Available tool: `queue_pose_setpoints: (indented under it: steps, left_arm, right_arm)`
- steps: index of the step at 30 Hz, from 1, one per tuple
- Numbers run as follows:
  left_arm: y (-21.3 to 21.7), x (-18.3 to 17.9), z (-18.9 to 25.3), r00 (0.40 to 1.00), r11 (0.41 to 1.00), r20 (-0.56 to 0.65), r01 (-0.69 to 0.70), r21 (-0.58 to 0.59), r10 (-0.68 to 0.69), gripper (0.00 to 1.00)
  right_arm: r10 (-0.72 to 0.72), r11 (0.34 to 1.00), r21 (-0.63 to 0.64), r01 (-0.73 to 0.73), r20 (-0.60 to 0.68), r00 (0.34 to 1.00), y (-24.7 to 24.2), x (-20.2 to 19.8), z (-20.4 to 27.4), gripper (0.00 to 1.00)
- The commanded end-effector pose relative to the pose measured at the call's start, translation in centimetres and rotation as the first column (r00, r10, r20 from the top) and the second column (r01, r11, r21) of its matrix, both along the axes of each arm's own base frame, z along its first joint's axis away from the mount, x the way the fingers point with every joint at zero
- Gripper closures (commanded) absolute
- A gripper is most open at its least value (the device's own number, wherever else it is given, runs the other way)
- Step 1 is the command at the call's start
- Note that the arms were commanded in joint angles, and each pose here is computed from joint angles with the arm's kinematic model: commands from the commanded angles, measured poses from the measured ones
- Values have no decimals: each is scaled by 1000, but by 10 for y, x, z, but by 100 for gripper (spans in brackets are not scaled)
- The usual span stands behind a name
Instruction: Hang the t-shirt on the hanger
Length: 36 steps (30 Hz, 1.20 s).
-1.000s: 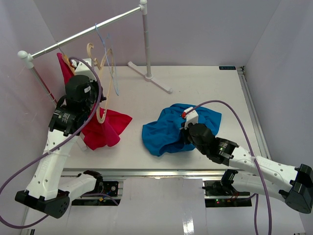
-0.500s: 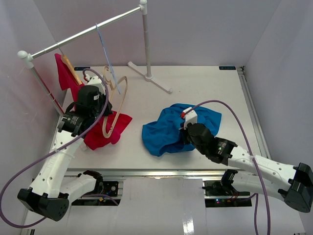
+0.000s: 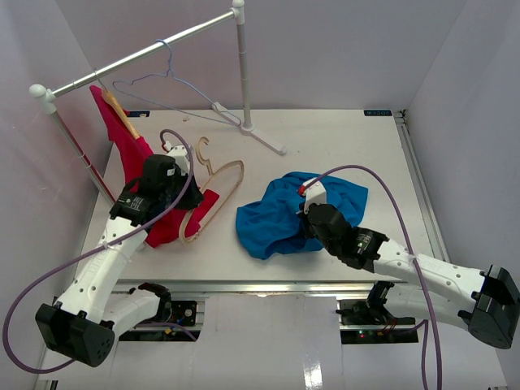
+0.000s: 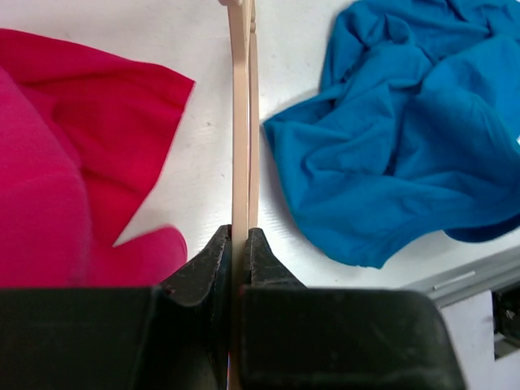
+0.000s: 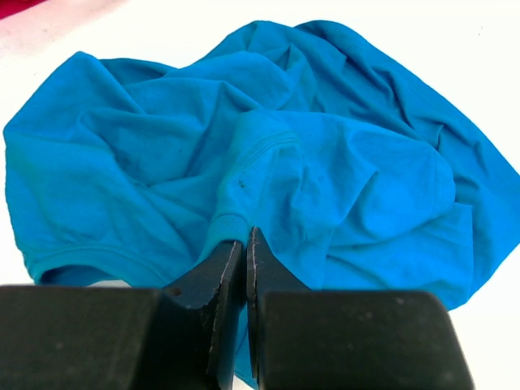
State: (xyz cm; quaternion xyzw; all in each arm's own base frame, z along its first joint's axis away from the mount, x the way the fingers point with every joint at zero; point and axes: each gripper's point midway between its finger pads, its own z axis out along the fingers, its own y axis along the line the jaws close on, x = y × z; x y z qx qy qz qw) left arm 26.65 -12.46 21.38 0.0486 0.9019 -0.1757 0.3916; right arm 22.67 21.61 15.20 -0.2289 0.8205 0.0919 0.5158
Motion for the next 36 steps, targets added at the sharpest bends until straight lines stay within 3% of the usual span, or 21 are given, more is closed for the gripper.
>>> queue_pose_setpoints:
  steps: [1,9,17,21,25,32,36]
  left_arm:
    - [-27,-9,14,989,983,55,145,-114,-139,100]
    - [-74,-42,11,936,876,88,351,-329,-342,100]
    - [-87,-66,9,886,825,131,462,-327,-444,100]
    - [-75,-68,15,903,857,153,429,-286,-401,100]
    - [-66,-72,50,903,873,232,414,-257,-360,100]
    - [-73,-110,55,839,782,244,542,-307,-486,100]
    - [-71,-120,51,831,772,255,555,-311,-495,100]
  right_arm:
    - [-53,998,38,52,35,998,-1,9,12,92]
    - [-230,973,32,228,49,972,-25,27,20,92]
    - [-363,930,45,364,-42,931,-45,57,6,92]
    - [-388,920,27,391,-82,918,-48,62,-9,92]
    - [-382,922,24,387,-110,917,-46,65,-15,92]
    - [-381,919,60,389,-107,918,-41,72,-2,92]
    - [-385,917,65,395,-123,915,-38,74,0,92]
